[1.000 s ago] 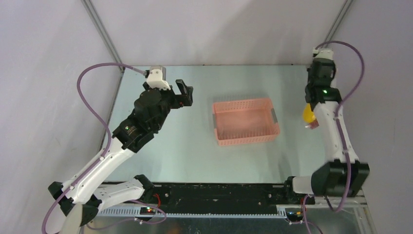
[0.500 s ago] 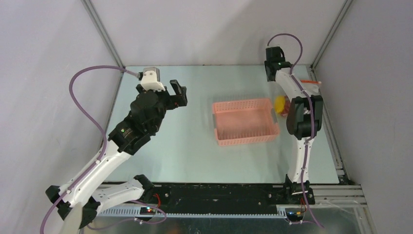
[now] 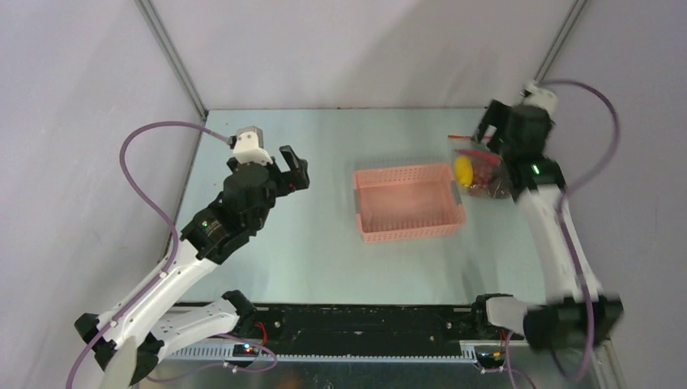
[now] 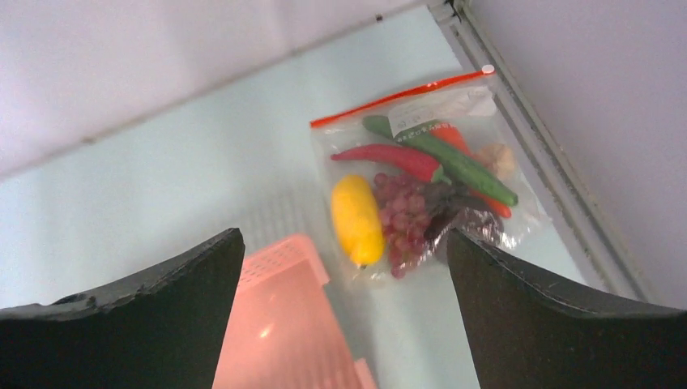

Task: Place the food in the zip-top bag and seal the zipper
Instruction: Place the zipper food storage bag at the center of the board, then reset both arms

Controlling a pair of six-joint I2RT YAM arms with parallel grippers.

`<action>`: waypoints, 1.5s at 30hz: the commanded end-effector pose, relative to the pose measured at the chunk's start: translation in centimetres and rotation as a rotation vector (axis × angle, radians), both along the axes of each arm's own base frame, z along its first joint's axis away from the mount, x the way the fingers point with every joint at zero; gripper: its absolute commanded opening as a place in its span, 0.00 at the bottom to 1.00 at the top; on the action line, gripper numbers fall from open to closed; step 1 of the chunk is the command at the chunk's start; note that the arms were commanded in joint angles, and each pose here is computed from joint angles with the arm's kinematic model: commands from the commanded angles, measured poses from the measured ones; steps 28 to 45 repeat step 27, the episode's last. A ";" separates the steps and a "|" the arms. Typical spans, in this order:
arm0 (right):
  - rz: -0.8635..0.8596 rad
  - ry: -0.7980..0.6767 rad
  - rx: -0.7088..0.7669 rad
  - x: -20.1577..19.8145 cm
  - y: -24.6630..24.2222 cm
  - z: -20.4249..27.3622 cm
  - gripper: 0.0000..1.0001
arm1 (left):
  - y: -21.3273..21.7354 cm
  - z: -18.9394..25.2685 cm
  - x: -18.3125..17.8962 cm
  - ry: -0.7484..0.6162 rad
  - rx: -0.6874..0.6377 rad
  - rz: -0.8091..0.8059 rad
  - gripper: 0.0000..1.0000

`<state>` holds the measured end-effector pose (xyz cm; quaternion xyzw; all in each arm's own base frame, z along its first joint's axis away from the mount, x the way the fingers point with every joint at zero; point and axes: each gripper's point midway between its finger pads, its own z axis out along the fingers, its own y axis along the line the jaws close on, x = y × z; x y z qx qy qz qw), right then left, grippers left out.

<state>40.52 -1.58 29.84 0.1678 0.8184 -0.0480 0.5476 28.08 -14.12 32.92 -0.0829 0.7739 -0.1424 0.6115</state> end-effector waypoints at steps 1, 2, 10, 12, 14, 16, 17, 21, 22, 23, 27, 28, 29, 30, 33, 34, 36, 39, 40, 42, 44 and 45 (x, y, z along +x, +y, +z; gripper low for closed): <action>0.065 -0.147 0.210 -6.1 2.0 1.5 1.00 | 1.4 -3.5 -2.1 0.133 -0.055 0.049 1.00; 0.069 -0.170 0.212 -8.4 1.9 1.3 0.99 | 1.8 -4.1 -2.5 0.149 -0.051 0.060 1.00; 0.017 -0.182 0.263 -17.7 1.1 -4.1 1.00 | 4.4 -6.5 -4.9 0.161 -0.066 0.099 1.00; -0.010 -0.184 0.279 -18.7 0.8 -5.4 1.00 | 4.4 -6.7 -4.9 0.161 -0.065 0.100 1.00; -0.046 -0.203 0.295 -19.4 0.3 -5.9 0.99 | 4.6 -6.5 -4.7 0.162 -0.057 0.111 0.99; -0.057 -0.227 0.299 -19.7 0.1 -5.9 0.99 | 4.8 -6.5 -4.6 0.163 -0.042 0.123 0.99; -0.057 -0.239 0.296 -19.9 0.1 -5.9 1.00 | 4.8 -6.5 -4.6 0.163 -0.039 0.125 0.98; -0.056 -0.239 0.283 -20.1 -0.1 -6.1 1.00 | 4.5 -7.2 -4.2 0.168 -0.037 0.124 0.98; -0.049 -0.238 0.281 -20.0 0.0 -6.1 1.00 | 4.3 -7.4 -4.2 0.172 -0.040 0.120 0.98; -0.041 -0.241 0.273 -20.0 0.1 -5.9 1.00 | 4.1 -7.5 -4.1 0.172 -0.043 0.117 0.98; -0.034 -0.255 0.269 -20.0 0.1 -5.6 1.00 | 3.5 -7.3 -3.7 0.166 -0.053 0.105 0.98; -0.034 -0.255 0.269 -20.0 0.1 -5.6 1.00 | 3.5 -7.3 -3.7 0.166 -0.053 0.105 0.98; -0.034 -0.255 0.269 -20.0 0.1 -5.6 1.00 | 3.5 -7.3 -3.7 0.166 -0.053 0.105 0.98; -0.034 -0.255 0.269 -20.0 0.1 -5.6 1.00 | 3.5 -7.3 -3.7 0.166 -0.053 0.105 0.98; -0.034 -0.255 0.269 -20.0 0.1 -5.6 1.00 | 3.5 -7.3 -3.7 0.166 -0.053 0.105 0.98; -0.034 -0.255 0.269 -20.0 0.1 -5.6 1.00 | 3.5 -7.3 -3.7 0.166 -0.053 0.105 0.98; -0.034 -0.255 0.269 -20.0 0.1 -5.6 1.00 | 3.5 -7.3 -3.7 0.166 -0.053 0.105 0.98; -0.034 -0.255 0.269 -20.0 0.1 -5.6 1.00 | 3.5 -7.3 -3.7 0.166 -0.053 0.105 0.98; -0.034 -0.255 0.269 -20.0 0.1 -5.6 1.00 | 3.5 -7.3 -3.7 0.166 -0.053 0.105 0.98; -0.034 -0.255 0.269 -20.0 0.1 -5.6 1.00 | 3.5 -7.3 -3.7 0.166 -0.053 0.105 0.98; -0.034 -0.255 0.269 -20.0 0.1 -5.6 1.00 | 3.5 -7.3 -3.7 0.166 -0.053 0.105 0.98; -0.034 -0.255 0.269 -20.0 0.1 -5.6 1.00 | 3.5 -7.3 -3.7 0.166 -0.053 0.105 0.98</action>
